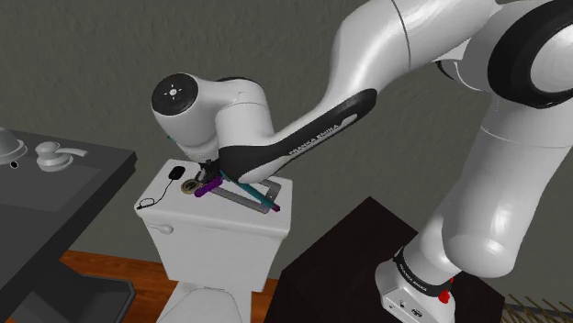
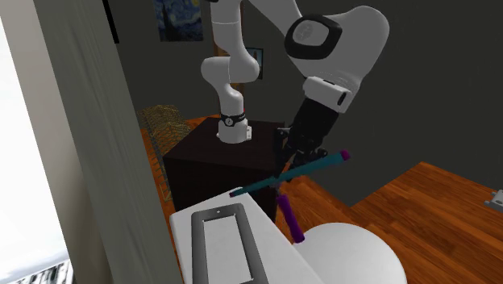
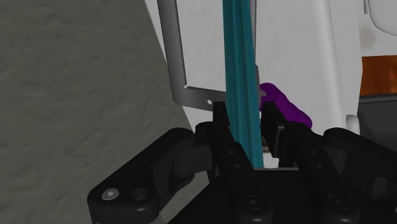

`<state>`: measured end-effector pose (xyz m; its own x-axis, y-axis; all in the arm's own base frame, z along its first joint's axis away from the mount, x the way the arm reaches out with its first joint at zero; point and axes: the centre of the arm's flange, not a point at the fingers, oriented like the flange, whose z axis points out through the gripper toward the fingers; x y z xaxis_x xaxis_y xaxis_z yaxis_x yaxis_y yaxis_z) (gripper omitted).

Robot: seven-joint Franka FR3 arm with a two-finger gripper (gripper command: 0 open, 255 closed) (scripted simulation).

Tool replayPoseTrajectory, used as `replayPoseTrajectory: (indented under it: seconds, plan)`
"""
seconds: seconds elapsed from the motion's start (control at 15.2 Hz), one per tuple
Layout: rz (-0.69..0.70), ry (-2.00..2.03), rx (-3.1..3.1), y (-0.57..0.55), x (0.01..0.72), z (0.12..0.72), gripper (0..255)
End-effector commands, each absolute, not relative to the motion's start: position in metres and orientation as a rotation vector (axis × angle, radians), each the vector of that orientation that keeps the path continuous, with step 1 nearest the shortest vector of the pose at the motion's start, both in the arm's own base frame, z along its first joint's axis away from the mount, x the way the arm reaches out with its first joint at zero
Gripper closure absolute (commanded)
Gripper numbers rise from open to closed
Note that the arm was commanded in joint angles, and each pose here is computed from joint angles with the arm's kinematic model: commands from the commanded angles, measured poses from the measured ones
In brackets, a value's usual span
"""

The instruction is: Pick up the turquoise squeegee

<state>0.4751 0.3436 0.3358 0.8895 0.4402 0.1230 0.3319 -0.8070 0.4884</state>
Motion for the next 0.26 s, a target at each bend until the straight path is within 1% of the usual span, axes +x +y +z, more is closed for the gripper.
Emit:
replayPoseTrajectory:
  seconds: [0.0,0.2]
  plan:
    - [0.318,0.562,2.590,0.3440,0.4755,0.3468,255]
    - [0.318,0.562,2.591,0.3440,0.4755,0.3529,255]
